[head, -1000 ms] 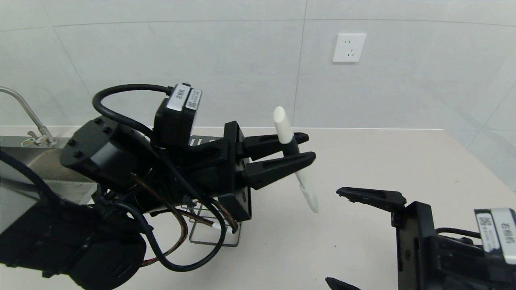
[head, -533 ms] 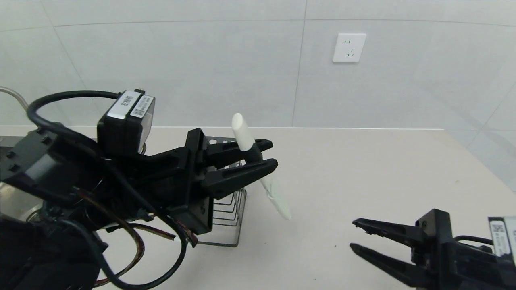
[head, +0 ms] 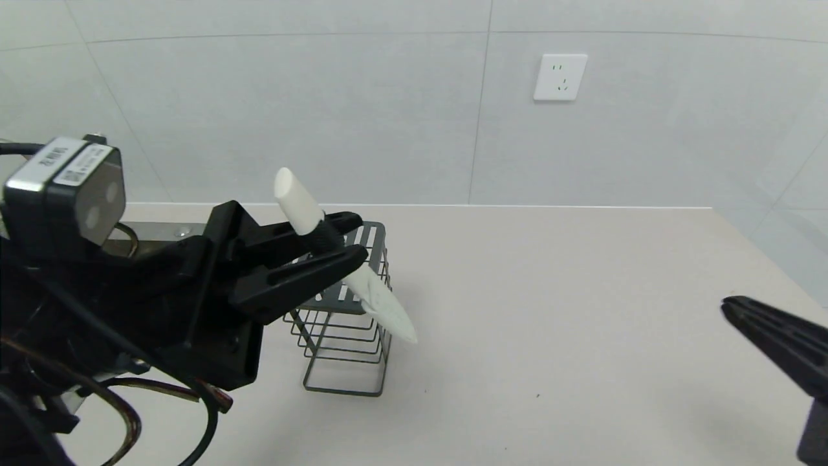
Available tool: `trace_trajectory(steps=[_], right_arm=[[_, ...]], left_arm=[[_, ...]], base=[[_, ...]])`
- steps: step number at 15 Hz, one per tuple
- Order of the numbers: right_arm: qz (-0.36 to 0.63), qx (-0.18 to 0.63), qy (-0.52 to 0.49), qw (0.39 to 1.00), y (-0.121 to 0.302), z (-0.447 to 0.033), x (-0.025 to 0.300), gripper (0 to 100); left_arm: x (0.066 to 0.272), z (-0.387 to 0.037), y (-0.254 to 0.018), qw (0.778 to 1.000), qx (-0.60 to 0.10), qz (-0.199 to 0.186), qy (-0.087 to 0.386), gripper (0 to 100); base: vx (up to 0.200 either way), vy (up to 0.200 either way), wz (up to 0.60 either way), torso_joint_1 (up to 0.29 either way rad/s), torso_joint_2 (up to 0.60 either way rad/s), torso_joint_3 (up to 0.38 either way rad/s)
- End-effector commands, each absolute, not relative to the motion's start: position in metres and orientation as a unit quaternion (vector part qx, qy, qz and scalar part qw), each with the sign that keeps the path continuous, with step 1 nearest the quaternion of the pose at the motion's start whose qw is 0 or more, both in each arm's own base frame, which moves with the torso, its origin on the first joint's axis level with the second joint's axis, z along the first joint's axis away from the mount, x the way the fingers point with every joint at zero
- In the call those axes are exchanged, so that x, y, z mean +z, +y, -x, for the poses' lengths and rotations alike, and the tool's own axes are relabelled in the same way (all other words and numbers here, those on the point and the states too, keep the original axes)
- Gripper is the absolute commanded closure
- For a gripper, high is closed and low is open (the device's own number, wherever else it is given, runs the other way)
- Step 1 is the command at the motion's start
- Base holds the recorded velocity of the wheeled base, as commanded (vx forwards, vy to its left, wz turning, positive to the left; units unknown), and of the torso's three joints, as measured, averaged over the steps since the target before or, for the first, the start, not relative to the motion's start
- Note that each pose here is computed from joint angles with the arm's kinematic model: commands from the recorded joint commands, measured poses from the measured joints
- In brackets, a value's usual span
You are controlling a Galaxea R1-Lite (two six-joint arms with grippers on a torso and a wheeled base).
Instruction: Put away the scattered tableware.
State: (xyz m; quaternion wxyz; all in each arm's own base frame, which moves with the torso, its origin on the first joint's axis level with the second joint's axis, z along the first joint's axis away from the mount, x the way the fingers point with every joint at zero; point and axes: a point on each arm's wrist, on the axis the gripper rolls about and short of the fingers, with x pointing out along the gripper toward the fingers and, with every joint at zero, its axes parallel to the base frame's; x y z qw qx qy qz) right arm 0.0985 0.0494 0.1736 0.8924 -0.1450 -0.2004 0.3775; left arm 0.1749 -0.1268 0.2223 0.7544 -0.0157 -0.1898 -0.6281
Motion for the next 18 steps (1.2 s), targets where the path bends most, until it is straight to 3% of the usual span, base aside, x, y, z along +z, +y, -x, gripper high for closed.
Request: trace_trajectory(steps=[1,6,8,11,13,16,18], right_arm=[[0.183,0.266,-0.299,0.898,0.022,-0.061,0.194,100],[0.211,0.203,-0.344,0.892,0.010,0.003,0.180,100],[0.217,0.204,-0.325,0.898,0.009,0.028,0.152,100],[0.207,0.203,-0.311,0.905,0.008,0.035,0.138,100],[0.149,0.150,-0.199,0.957,0.008,0.028,0.117,100],[0.106,0.123,-0.065,0.985,0.006,0.024,0.086,100],[0.028,0.017,-0.007,0.999,0.001,0.023,0.077,100]], left_arm=[[0.237,-0.159,-0.108,0.764,-0.610,0.008,-0.211,100],[0.257,-0.157,-0.088,0.790,-0.574,-0.013,-0.217,100],[0.282,-0.170,-0.082,0.799,-0.550,-0.036,-0.241,100],[0.277,-0.185,-0.088,0.797,-0.560,-0.065,-0.218,100],[0.273,-0.207,-0.096,0.783,-0.570,-0.105,-0.224,100],[0.278,-0.221,-0.103,0.770,-0.585,-0.112,-0.229,100],[0.274,-0.228,-0.107,0.764,-0.600,-0.108,-0.211,100]], base=[[0.000,0.000,0.00,0.000,0.00,0.000],[0.000,0.000,0.00,0.000,0.00,0.000],[0.000,0.000,0.00,0.000,0.00,0.000],[0.000,0.000,0.00,0.000,0.00,0.000],[0.000,0.000,0.00,0.000,0.00,0.000],[0.000,0.000,0.00,0.000,0.00,0.000],[0.000,0.000,0.00,0.000,0.00,0.000]])
